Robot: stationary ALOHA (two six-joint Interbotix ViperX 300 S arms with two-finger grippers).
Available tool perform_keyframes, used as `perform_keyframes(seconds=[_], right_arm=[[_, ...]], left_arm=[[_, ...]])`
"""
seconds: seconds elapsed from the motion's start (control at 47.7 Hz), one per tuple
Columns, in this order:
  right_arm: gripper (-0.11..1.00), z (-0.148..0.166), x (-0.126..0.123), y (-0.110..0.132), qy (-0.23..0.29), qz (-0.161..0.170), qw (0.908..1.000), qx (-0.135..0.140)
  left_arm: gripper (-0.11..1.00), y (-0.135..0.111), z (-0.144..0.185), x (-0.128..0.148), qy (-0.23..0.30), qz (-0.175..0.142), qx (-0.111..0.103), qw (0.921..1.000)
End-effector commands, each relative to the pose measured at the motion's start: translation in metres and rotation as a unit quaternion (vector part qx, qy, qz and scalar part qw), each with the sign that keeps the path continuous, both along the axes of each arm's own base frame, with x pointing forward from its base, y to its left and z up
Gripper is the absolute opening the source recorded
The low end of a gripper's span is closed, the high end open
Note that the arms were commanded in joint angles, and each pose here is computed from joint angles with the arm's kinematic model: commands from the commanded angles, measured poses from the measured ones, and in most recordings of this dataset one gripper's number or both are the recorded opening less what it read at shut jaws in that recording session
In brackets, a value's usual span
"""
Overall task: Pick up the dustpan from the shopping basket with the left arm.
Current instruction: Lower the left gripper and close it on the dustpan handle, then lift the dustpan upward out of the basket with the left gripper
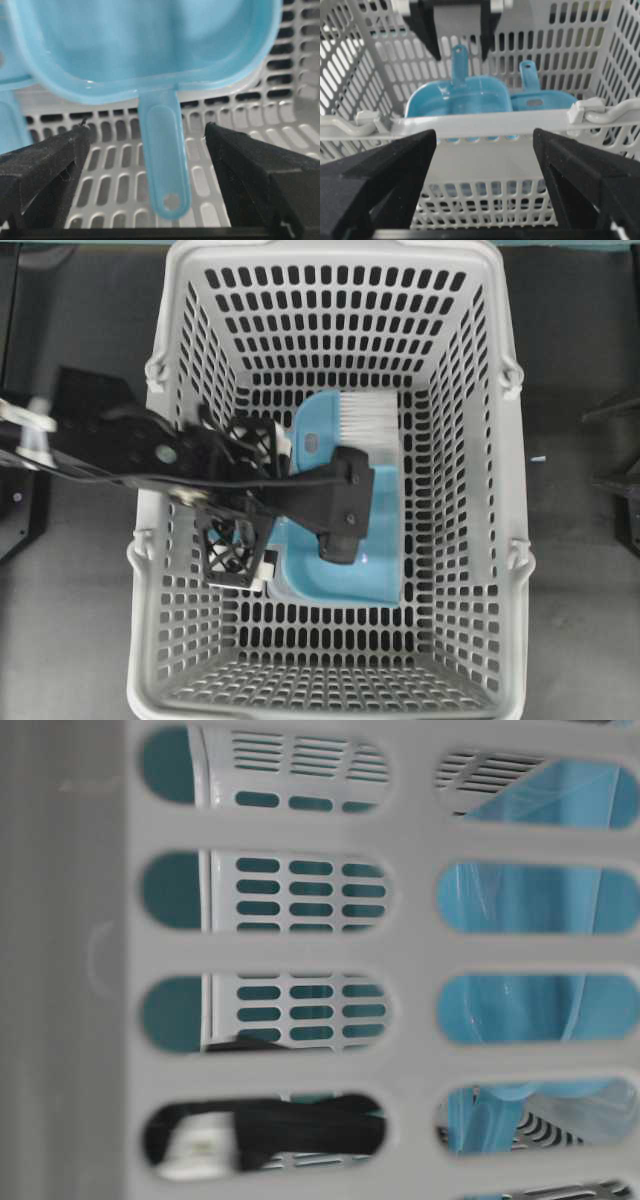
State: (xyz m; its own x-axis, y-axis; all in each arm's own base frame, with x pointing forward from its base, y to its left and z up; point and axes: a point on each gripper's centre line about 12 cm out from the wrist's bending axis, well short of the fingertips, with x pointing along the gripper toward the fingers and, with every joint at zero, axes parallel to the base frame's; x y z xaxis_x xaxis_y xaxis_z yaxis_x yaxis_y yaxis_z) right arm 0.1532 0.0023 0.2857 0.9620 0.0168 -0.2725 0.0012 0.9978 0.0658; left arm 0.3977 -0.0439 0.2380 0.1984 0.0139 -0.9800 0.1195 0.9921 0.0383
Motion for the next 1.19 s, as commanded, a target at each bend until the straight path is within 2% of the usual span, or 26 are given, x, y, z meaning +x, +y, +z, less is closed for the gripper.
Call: perform_keyframes(seconds=[0.0, 0.21, 0.314, 0.377, 0.482, 0.524, 0.734, 0.901, 1.174], right_arm=[[0.75, 0.002, 0.001, 0.0, -0.005, 0.0, 1.0, 0.002], [0.75, -0.001, 0.001, 0.0, -0.001, 0.0, 1.0, 0.002], [0.75, -0.003, 0.001, 0.0, 0.001, 0.0, 1.0, 0.002], [0.75, -0.003, 0.001, 0.0, 0.001, 0.0, 1.0, 0.002], [0.75, -0.004, 0.0, 0.0, 0.002, 0.0, 1.0, 0.002], [0.75, -0.003, -0.001, 0.0, -0.001, 0.0, 1.0, 0.002], [0.75, -0.006, -0.003, 0.0, -0.002, -0.001, 1.0, 0.002], [0.75, -0.007, -0.005, 0.0, -0.004, 0.0, 1.0, 0.002], [0.75, -0.01, -0.005, 0.0, -0.002, 0.0, 1.0, 0.004]], left_arm=[[0.89, -0.002, -0.007, 0.002, 0.008, -0.001, 0.002, 1.0], [0.88, -0.003, -0.023, 0.002, 0.027, 0.004, 0.003, 0.9996], [0.8, -0.003, -0.024, 0.002, 0.025, 0.02, 0.0, 0.9995], [0.68, -0.003, -0.023, 0.002, 0.023, 0.032, -0.002, 0.9992], [0.36, -0.003, -0.021, 0.003, 0.015, 0.045, -0.006, 0.9989], [0.29, -0.003, -0.019, 0.004, 0.009, 0.047, -0.007, 0.9988], [0.31, -0.002, 0.008, 0.005, -0.039, 0.052, -0.017, 0.9977], [0.31, 0.005, 0.042, -0.005, -0.094, 0.057, -0.026, 0.9936], [0.31, 0.015, 0.103, -0.028, -0.194, 0.065, -0.041, 0.9779]])
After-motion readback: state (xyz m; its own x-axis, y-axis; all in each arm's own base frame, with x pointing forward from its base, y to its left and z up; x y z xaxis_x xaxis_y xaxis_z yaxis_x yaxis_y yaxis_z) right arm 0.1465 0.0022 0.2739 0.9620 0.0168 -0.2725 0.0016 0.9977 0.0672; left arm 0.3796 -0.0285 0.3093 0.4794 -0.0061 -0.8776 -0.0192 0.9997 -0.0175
